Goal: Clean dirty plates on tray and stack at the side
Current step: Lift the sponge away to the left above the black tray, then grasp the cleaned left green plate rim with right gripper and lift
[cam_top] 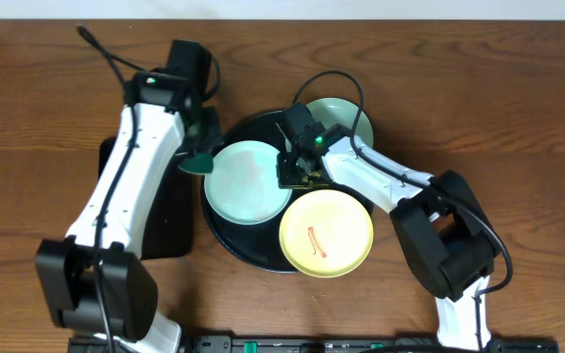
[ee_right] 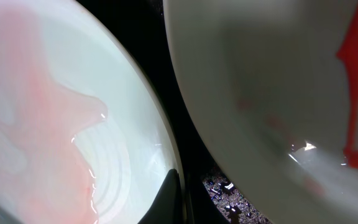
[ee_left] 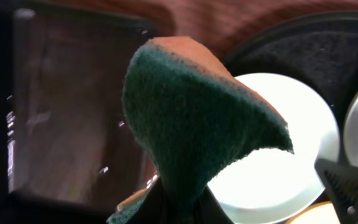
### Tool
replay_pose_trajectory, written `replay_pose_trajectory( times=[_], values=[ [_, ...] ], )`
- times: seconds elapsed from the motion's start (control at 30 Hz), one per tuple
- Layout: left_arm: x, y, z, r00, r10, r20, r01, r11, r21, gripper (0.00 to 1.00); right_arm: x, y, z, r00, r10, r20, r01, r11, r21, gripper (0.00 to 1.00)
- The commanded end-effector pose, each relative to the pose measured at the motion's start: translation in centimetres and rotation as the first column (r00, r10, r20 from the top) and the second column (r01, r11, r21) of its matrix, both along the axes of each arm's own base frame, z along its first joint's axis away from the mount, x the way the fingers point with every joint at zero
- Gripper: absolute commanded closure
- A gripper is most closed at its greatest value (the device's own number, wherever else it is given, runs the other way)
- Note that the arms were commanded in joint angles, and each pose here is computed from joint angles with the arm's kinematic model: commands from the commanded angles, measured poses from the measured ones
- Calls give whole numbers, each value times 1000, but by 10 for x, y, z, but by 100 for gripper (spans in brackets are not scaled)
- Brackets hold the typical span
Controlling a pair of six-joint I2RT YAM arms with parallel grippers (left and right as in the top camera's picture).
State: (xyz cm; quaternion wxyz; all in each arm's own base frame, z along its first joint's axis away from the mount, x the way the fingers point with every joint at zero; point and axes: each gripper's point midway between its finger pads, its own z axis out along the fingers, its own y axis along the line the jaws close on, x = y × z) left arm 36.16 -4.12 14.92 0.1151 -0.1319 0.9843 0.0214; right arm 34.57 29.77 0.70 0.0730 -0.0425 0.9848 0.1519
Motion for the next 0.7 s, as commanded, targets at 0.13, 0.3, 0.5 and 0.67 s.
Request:
replay_pose_trajectory(
  times=[0.13,0.3,0.5,0.67],
  values=[
    [-3,34,-1,996,86,-24,-85,996,30,92,-5,1,5,998,51,-37,-49,998,49,99],
    [-3,40,-1,995,101,-24,-101,994,30,92,5,3,56,987,117,106,-126,989,78,99],
    [-4,40,-1,994,102,-28,-101,994,31,92,20,-20,105,937,144,319,-118,988,-98,99],
    [-4,40,-1,994,102,-28,-101,994,31,92,28,-35,130,861,214,461,-74,950,-303,99]
  ],
)
